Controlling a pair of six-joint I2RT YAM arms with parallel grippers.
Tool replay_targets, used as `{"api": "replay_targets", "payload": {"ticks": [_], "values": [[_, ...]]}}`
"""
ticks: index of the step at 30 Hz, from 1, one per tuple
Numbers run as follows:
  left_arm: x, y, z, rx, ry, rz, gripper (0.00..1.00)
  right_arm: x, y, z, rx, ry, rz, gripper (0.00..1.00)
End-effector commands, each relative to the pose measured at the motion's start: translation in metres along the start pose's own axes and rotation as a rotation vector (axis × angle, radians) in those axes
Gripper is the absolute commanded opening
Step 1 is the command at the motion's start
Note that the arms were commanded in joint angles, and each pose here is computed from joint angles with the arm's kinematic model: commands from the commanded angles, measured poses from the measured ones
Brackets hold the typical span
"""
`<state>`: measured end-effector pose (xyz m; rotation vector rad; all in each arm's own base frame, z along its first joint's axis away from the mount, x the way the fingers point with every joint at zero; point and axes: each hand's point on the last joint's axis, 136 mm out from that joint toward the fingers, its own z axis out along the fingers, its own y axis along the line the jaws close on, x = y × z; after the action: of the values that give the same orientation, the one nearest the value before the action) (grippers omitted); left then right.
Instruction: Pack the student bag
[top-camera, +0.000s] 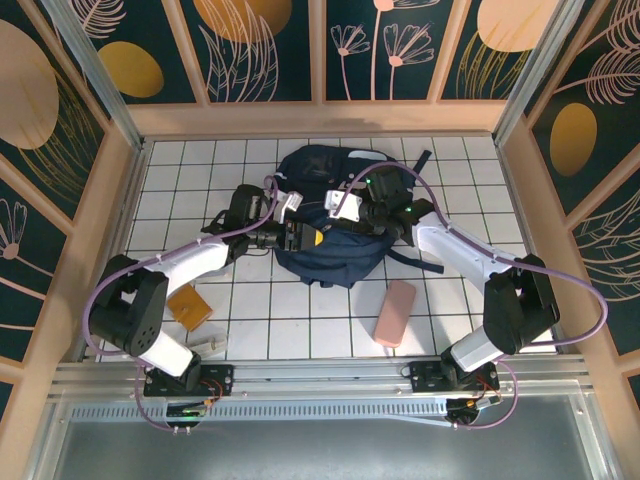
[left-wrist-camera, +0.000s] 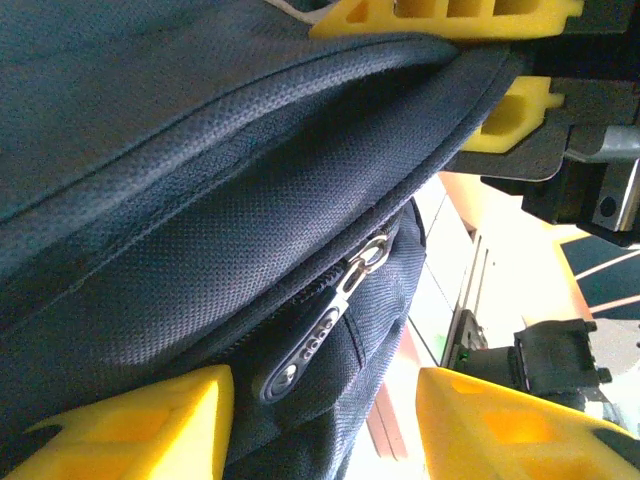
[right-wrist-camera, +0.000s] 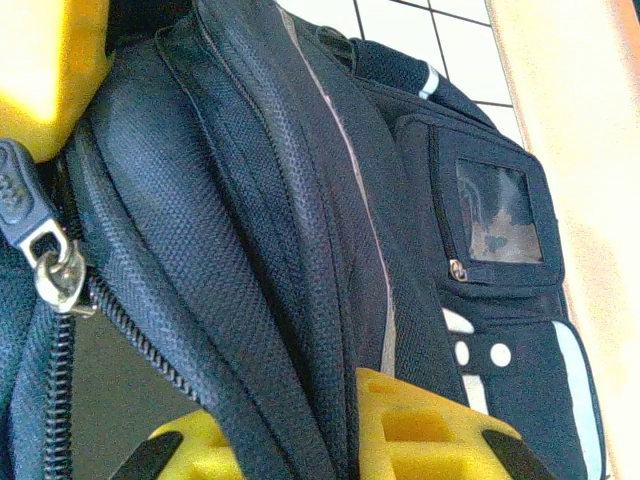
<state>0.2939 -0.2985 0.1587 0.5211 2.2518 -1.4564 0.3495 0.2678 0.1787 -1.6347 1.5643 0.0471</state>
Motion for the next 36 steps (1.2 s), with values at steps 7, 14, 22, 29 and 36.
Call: {"api": "replay_targets", "payload": {"ticks": [7,14,22,29,36], "values": [[-0.015,-0.019,0.005,0.102,0.005,0.071,0.4,-0.058,-0.006,-0.013,-0.013,-0.185,-0.08,0.11],[-0.014,-0.013,0.012,0.11,0.027,0.062,0.27,-0.056,-0.002,-0.014,-0.017,-0.169,-0.092,0.1],[-0.022,-0.002,-0.004,0.007,-0.006,0.153,0.0,-0.04,-0.004,-0.013,0.001,-0.096,-0.116,0.09],[-0.027,0.079,-0.064,-0.428,-0.109,0.173,0.0,-0.039,-0.022,-0.031,0.044,-0.156,-0.043,0.04],[-0.021,0.127,-0.104,-0.676,-0.23,0.11,0.0,-0.058,-0.01,-0.045,0.053,-0.289,-0.036,0.0]]}}
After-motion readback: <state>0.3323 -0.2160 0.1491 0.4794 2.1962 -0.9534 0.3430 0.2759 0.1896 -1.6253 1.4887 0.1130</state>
